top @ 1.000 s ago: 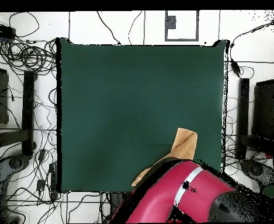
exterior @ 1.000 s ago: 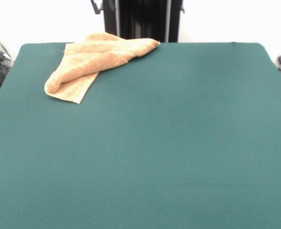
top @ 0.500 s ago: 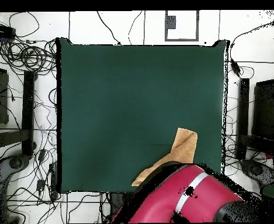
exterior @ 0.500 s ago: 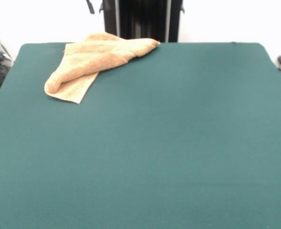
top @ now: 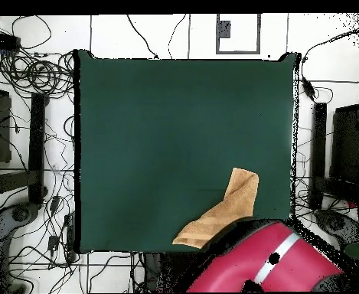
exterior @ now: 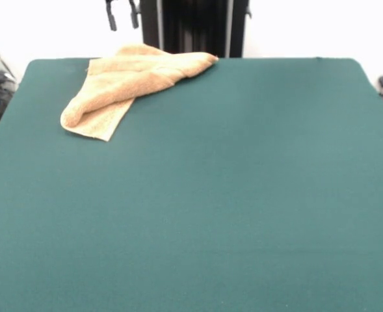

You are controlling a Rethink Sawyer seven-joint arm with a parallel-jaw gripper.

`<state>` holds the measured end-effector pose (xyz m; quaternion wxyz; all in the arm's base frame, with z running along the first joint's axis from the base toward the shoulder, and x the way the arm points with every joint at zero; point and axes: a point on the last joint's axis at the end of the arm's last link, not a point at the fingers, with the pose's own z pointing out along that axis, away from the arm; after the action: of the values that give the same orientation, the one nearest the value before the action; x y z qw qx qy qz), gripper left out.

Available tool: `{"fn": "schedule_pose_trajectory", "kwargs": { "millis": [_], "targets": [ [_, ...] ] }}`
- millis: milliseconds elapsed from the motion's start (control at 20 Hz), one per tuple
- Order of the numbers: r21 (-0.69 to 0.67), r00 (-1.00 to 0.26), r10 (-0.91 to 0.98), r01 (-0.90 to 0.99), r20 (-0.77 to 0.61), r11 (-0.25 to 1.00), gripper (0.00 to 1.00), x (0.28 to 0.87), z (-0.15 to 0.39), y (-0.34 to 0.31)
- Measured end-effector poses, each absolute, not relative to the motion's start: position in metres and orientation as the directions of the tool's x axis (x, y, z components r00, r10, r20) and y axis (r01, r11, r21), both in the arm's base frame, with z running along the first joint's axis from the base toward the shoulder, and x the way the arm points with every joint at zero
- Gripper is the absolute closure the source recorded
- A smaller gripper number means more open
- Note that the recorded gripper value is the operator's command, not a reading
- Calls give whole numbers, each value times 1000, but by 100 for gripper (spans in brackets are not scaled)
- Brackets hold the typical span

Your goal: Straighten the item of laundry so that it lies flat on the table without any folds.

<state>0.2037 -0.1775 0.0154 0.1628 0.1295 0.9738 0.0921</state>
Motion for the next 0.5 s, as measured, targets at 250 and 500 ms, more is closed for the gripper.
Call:
{"fn": "schedule_pose_trajectory", "kwargs": {
  "millis": [250,500],
  "targets": [
    [230,-870,366,302,-331,925,0,208,5,-184],
    [255,-827,425,349,-368,902,0,211,-1,-186]
  ]
}}
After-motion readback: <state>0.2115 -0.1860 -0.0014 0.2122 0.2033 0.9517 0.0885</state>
